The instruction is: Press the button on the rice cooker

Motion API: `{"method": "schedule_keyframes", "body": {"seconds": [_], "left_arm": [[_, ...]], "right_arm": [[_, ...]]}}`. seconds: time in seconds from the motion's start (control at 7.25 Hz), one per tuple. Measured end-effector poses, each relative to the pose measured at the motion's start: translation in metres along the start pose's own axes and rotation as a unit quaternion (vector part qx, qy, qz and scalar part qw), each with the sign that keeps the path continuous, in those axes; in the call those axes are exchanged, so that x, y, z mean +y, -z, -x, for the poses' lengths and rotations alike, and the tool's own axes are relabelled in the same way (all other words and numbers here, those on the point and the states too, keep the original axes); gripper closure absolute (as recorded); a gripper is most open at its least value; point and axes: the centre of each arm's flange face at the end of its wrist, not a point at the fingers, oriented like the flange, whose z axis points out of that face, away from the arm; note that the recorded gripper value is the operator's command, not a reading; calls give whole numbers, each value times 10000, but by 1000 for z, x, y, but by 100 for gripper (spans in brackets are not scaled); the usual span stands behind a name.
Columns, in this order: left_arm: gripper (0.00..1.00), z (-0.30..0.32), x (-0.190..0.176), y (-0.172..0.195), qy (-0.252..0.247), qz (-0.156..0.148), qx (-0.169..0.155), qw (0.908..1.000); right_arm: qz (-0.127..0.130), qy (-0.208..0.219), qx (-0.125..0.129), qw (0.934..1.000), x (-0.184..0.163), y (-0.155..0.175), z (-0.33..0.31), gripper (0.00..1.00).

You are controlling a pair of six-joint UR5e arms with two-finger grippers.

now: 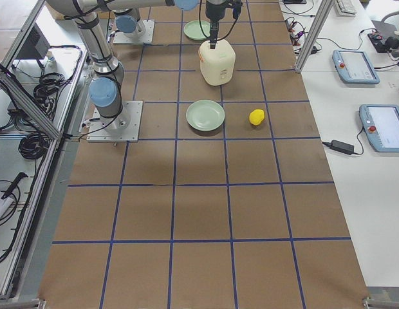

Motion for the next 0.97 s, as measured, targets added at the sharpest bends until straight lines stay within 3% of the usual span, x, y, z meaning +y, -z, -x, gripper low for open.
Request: {"method": "schedule_keyframes", "body": {"seconds": [0.97], "left_arm": [[0,0,0,0,0,0,0,10000]], "right_arm": [[12,7,45,10000,-5,1,0,4]]}}
